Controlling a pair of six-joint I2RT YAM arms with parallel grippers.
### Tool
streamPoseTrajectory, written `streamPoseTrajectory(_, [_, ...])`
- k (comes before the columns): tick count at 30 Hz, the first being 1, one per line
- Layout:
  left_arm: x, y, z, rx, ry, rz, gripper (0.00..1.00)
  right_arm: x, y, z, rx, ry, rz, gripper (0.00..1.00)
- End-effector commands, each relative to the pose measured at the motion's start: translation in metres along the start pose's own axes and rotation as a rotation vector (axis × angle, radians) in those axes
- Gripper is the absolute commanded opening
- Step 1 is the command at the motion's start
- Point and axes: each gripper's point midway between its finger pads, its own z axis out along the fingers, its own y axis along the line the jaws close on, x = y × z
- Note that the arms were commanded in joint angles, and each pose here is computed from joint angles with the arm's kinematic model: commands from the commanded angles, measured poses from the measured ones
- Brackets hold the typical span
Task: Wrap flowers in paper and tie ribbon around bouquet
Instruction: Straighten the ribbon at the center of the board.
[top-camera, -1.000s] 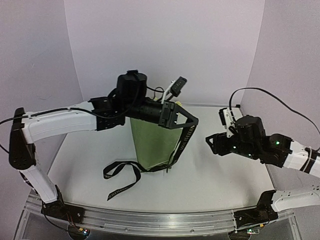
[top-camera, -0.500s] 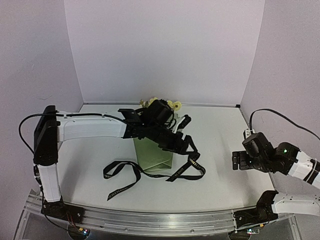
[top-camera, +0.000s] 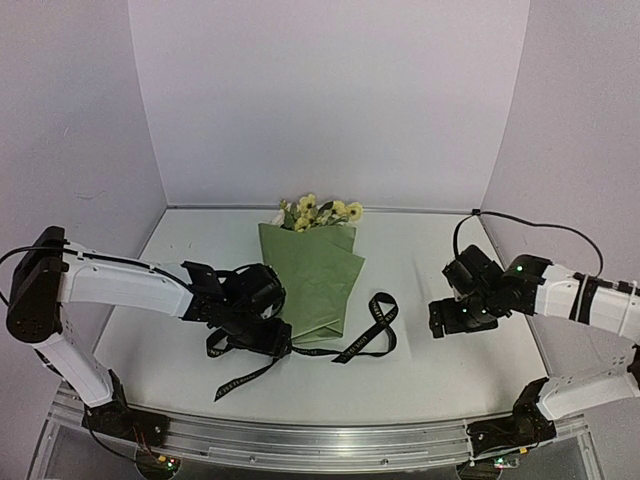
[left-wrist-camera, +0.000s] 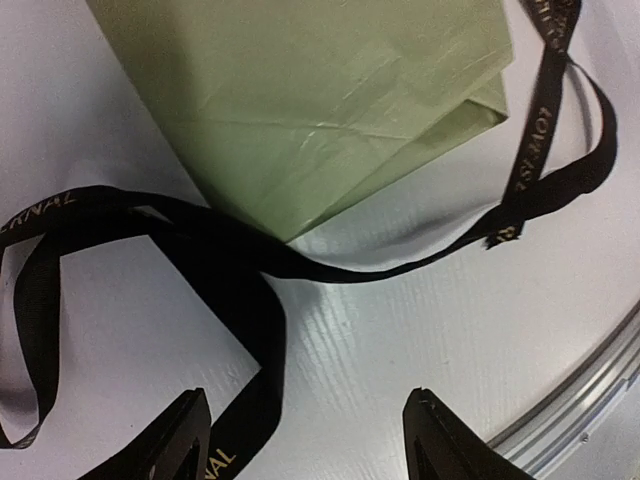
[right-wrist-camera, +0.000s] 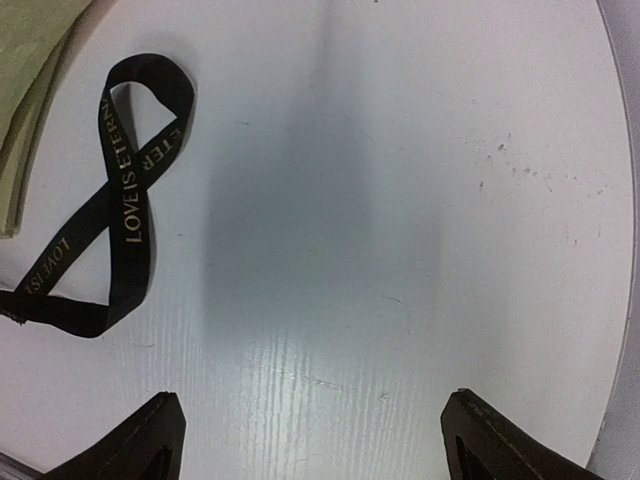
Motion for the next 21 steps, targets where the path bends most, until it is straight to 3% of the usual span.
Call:
streamPoseTrajectory(1, [-0.008, 0.012, 0.010, -0.087, -0.032, -0.068, 0.66, -0.023, 0.028, 0.001, -0.070, 0.007, -0.008, 0.90])
streamPoseTrajectory(11, [-0.002, 0.008, 0.040, -0.072, 0.005, -0.089, 0.61, -0.058, 0.060, 0.024, -0.079, 0.060, -0.046, 0.82])
streamPoseTrajectory(18, [0.003, 0.015, 0.048, -0.092, 0.008, -0.120, 0.30, -0.088, 0.087, 0.048, -0.109, 0.098, -0.043, 0.67])
streamPoseTrajectory(21, [0.007, 0.020, 0.045, -0.101, 0.008, -0.133, 0.20, -0.089, 0.080, 0.063, -0.085, 0.124, -0.039, 0.65])
